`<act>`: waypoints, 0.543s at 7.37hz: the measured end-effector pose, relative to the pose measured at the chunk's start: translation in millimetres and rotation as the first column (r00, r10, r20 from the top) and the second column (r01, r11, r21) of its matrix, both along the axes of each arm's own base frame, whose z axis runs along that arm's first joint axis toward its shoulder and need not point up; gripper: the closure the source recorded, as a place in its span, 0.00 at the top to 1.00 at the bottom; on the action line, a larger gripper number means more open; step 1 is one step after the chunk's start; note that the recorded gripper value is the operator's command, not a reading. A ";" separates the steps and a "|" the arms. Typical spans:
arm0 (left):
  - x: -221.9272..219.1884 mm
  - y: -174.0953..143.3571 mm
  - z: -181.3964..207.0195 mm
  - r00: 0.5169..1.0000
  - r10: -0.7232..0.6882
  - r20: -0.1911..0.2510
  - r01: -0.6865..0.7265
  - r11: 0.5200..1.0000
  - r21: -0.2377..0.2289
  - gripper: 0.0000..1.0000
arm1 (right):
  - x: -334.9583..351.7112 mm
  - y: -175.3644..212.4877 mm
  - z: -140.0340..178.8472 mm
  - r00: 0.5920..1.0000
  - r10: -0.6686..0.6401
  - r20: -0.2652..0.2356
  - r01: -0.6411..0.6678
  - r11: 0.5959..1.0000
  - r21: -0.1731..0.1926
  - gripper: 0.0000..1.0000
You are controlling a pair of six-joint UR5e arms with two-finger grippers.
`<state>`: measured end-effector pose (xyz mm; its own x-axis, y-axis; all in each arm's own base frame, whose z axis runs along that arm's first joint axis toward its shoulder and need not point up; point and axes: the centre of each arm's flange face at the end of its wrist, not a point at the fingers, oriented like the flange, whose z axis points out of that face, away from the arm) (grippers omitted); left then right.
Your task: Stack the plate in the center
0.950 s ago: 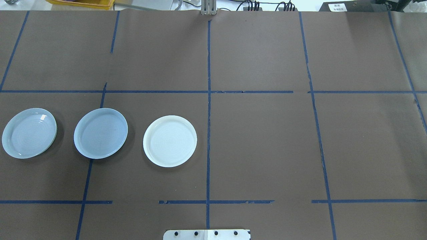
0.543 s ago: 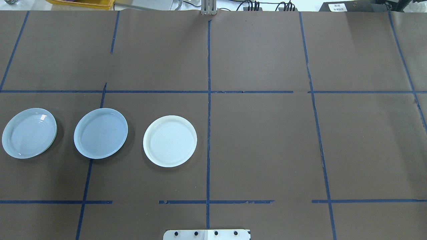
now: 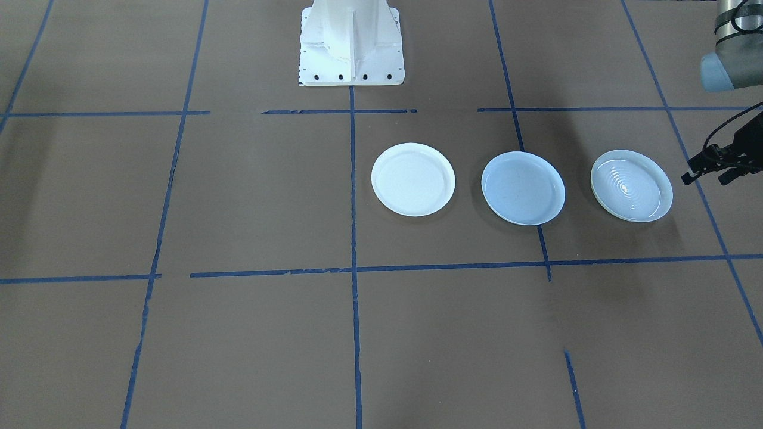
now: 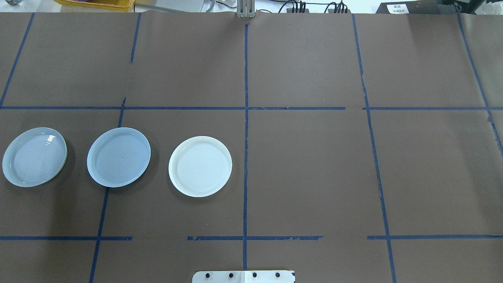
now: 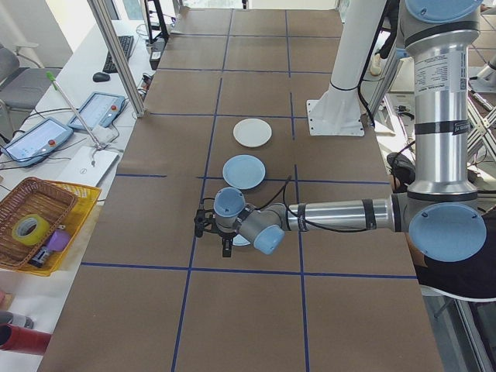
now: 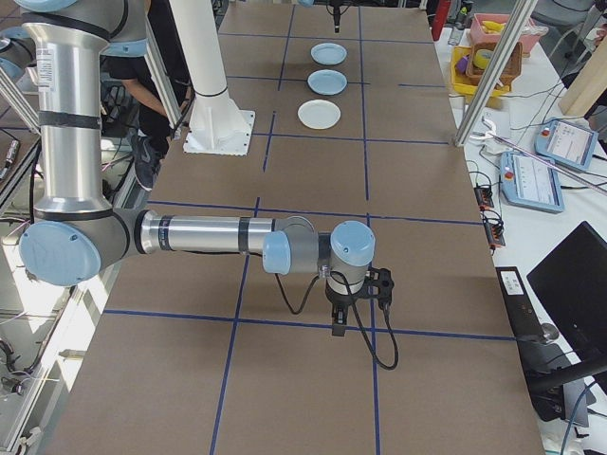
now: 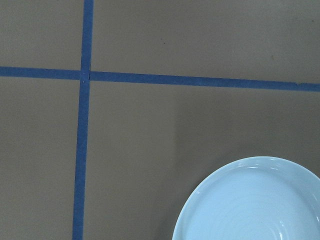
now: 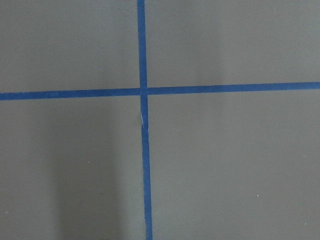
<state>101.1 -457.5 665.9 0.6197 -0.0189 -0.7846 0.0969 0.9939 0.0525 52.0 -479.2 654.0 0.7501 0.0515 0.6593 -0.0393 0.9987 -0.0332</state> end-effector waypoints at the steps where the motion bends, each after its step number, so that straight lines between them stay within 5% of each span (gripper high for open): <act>1: 11.4 2.2 2.4 1.000 0.003 0.012 -0.003 1.000 -0.008 1.00 | 0.0 0.0 0.0 1.000 0.000 0.000 0.000 1.000 0.000 1.00; 4: 41.8 13.2 15.3 1.000 0.019 0.005 -0.019 0.999 -0.029 0.95 | 0.0 0.0 0.0 1.000 -0.001 0.000 0.001 1.000 0.000 1.00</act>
